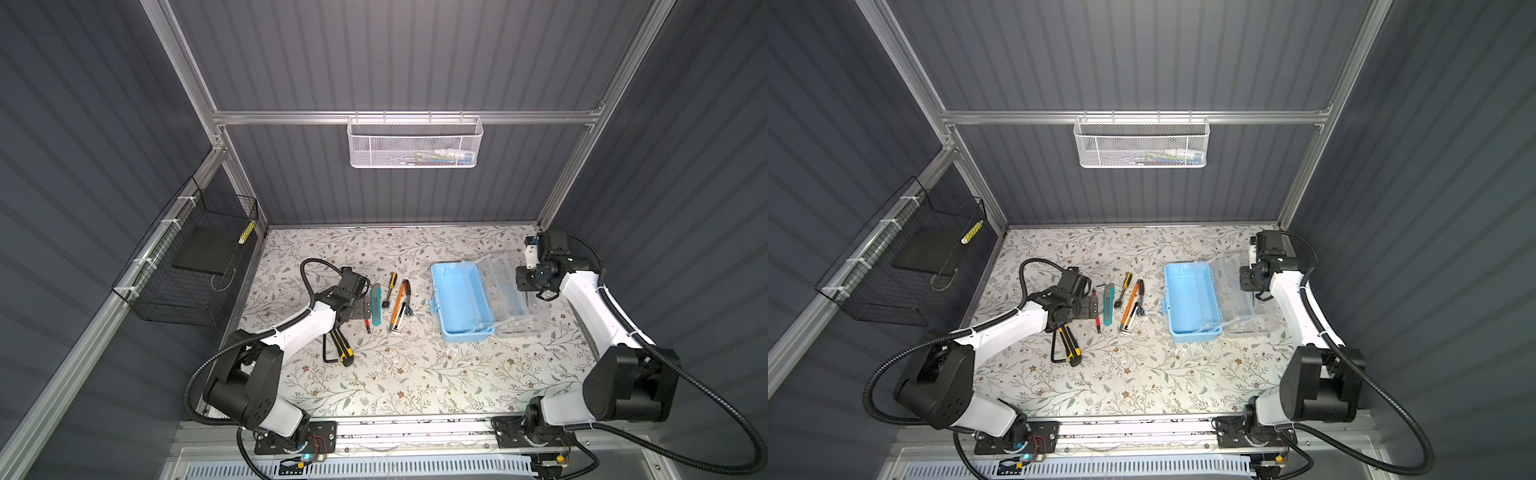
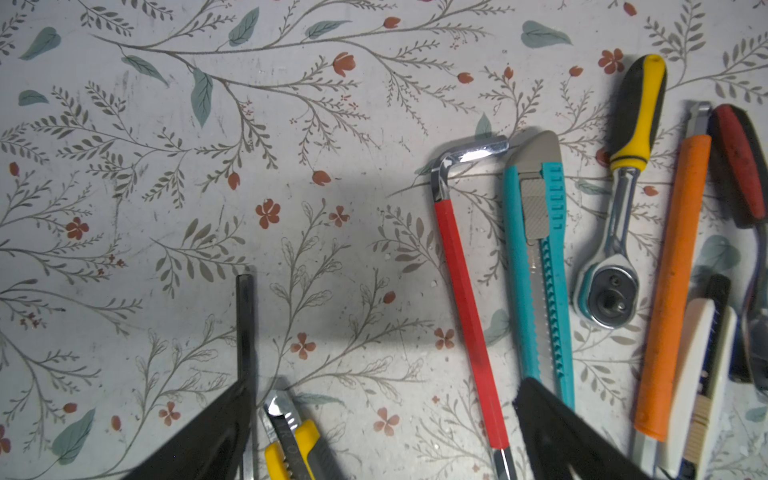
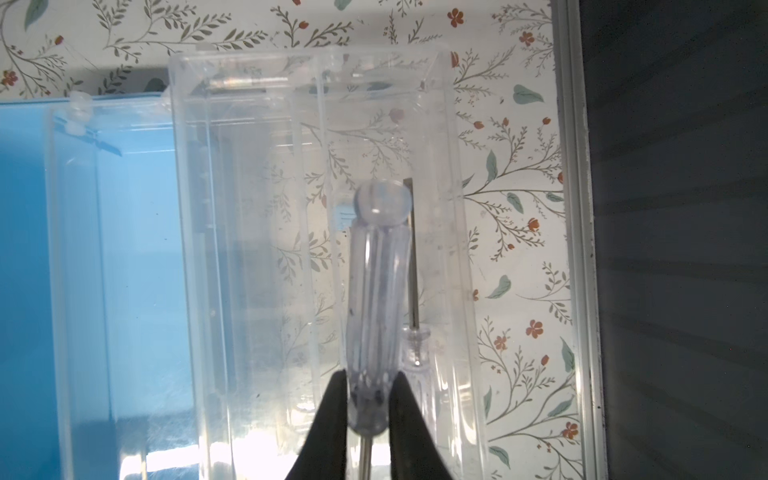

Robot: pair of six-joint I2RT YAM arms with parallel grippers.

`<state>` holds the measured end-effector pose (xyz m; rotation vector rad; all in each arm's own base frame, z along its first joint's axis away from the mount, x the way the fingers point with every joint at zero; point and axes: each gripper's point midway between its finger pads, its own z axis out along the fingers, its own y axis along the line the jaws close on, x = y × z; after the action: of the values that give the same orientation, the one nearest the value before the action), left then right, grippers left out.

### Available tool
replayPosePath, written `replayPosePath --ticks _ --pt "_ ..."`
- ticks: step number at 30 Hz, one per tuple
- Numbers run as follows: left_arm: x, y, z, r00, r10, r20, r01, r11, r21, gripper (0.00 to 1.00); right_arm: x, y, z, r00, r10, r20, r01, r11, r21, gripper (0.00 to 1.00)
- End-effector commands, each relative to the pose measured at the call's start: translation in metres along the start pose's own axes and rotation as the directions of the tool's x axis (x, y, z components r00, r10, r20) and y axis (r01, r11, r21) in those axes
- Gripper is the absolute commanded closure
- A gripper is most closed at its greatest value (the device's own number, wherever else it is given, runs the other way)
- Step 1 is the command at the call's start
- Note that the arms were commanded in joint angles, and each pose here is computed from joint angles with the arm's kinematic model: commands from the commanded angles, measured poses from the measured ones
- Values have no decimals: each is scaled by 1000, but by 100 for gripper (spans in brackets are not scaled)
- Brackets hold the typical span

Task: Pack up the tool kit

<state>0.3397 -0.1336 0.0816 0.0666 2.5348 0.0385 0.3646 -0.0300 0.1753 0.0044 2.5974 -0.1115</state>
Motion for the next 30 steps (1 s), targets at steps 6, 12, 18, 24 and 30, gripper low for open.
replayPosePath --ticks 6,12,18,24,30 --pt "-10 -10 0 1000 17 8 -17 999 27 0 7 -7 -5 996 -53 -72 54 998 12 87" --pt "-12 -9 -1 1000 18 13 -18 1000 25 0 11 -10 13 995 -51 -90 53 998 29 86" --pt "-13 -9 -2 1000 21 14 -21 1000 21 0 13 -9 26 994 -39 -103 42 999 28 83" --pt "-12 -10 0 1000 25 8 -25 999 22 0 15 -7 30 994 -12 -107 14 1000 19 71" --pt "-10 -10 2 1000 25 3 -25 999 21 0 8 -6 21 997 24 -72 -22 1000 19 53"
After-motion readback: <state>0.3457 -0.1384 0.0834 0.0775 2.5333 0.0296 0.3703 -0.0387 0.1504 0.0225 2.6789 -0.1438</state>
